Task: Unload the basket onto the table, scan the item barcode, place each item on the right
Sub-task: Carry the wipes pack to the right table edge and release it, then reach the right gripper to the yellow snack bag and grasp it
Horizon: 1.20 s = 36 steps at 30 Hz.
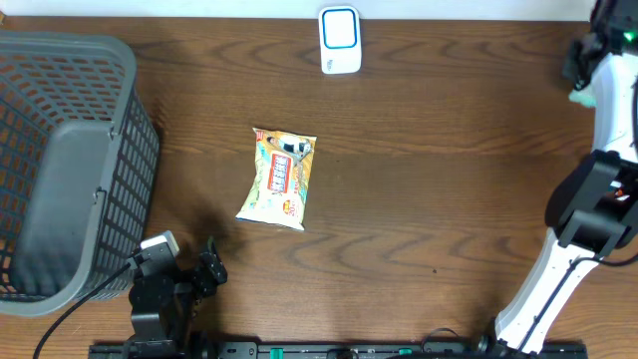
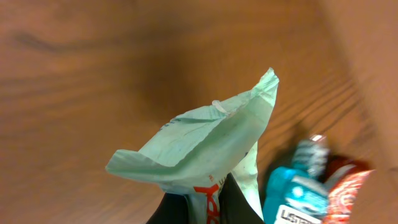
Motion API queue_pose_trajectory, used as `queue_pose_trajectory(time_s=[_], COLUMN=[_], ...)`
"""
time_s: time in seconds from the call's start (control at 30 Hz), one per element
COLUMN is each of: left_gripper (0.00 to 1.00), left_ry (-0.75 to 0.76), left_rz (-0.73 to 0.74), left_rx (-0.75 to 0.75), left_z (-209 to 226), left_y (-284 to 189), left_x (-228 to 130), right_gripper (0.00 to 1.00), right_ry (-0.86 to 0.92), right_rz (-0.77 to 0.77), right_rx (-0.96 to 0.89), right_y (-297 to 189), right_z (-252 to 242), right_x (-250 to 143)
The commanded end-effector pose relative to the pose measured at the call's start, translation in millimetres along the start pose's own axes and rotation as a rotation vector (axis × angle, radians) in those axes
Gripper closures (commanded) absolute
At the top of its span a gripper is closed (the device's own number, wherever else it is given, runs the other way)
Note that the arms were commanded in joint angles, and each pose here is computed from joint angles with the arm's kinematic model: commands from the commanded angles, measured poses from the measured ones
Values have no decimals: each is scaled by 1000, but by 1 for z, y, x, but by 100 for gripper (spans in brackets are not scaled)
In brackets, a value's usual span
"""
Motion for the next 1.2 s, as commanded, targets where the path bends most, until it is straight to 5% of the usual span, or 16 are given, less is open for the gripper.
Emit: queue_pose_trajectory(time_s=[0.0, 0.27, 0.53, 0.67, 0.8, 1.0, 1.17], left_gripper=[9, 9, 9, 9, 9, 9, 9], left_ry=[-5, -5, -5, -5, -5, -5, -5], left_rz=[-5, -4, -4, -4, -4, -4, -4], left_rx=[7, 8, 8, 7, 7, 7, 7], left_z=[1, 1, 1, 1, 1, 1, 1], left_y=[0, 0, 0, 0, 0, 0, 0], left_x=[0, 0, 0, 0, 0, 0, 0], right_gripper=[98, 94, 1, 1, 1, 1, 1], right_ry=[80, 113, 178, 252, 342, 372, 304], right_rz=[100, 159, 41, -57, -108, 109, 355], right_rx=[49, -7, -11, 88, 430, 969, 1077], right_y=[42, 68, 8, -49, -114, -183, -218], right_z=[-6, -26, -43, -41, -12, 64, 141], right_x=[-25, -43, -8, 16, 32, 14, -25])
Point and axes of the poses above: each gripper's point midway between its finger pads, its own y axis out along the fingers, its own z axis along the line the jaws close on, x = y × z, the point moved 6 cm from there along -y, back along the fingers, and after that the axes turned 3 degrees about y, right-handed, at the moved point
